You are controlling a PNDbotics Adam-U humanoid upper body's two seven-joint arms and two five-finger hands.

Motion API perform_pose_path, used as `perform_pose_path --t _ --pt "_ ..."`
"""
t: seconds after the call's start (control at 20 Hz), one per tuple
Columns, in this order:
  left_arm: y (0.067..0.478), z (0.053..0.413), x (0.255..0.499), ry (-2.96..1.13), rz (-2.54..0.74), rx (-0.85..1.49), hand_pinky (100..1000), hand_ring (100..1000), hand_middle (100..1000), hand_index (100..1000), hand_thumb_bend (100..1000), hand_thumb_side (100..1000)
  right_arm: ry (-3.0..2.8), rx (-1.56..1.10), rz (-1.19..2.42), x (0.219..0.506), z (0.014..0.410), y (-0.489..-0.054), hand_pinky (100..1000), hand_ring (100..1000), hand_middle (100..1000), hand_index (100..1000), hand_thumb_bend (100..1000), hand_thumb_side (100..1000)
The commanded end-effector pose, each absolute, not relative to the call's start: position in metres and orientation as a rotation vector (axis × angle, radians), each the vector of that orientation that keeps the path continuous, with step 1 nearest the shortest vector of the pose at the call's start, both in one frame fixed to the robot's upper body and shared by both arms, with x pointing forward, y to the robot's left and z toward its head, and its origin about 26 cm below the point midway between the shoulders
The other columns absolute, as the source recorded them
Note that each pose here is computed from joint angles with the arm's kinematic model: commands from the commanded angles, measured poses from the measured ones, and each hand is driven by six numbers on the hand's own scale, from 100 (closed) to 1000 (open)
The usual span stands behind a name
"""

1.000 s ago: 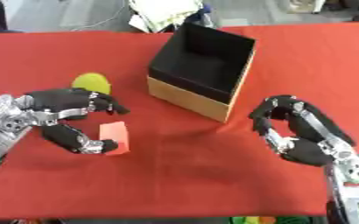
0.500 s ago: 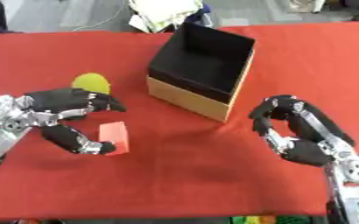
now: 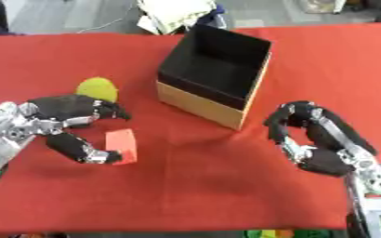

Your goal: Pick up objects on the table and place them in the box.

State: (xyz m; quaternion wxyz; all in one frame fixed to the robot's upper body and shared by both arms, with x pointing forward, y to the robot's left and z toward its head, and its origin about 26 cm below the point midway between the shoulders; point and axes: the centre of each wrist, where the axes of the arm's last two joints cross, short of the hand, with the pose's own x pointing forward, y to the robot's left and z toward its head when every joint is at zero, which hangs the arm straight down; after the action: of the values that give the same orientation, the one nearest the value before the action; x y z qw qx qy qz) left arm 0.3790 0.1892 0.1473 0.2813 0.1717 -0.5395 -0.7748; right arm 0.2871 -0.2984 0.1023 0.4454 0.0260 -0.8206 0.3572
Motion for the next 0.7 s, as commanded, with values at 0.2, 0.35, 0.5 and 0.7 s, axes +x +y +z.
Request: perform_pose_path --t 0.2,0.35,0.5,0.7 --pt "0.189 0.151 0.385 -1.436 -2.096 0.488 766 806 826 955 477 931 -2.043 0.052 0.913 0.288 0.109 -0.3 521 496 464 629 100 470" --pt "0.188 0.148 0.386 -1.424 -2.106 0.481 759 798 818 952 473 934 -2.044 0.053 0.915 0.288 0.109 -0.3 521 496 464 629 100 470" --pt "0.187 0.144 0.388 -1.413 -2.109 0.481 749 785 806 949 473 935 -2.044 0.054 0.916 0.288 0.109 -0.3 521 496 464 629 100 470" --pt "0.186 0.139 0.39 -1.403 -2.11 0.484 735 769 790 942 469 932 -2.044 0.055 0.916 0.288 0.109 -0.3 521 496 464 629 100 470"
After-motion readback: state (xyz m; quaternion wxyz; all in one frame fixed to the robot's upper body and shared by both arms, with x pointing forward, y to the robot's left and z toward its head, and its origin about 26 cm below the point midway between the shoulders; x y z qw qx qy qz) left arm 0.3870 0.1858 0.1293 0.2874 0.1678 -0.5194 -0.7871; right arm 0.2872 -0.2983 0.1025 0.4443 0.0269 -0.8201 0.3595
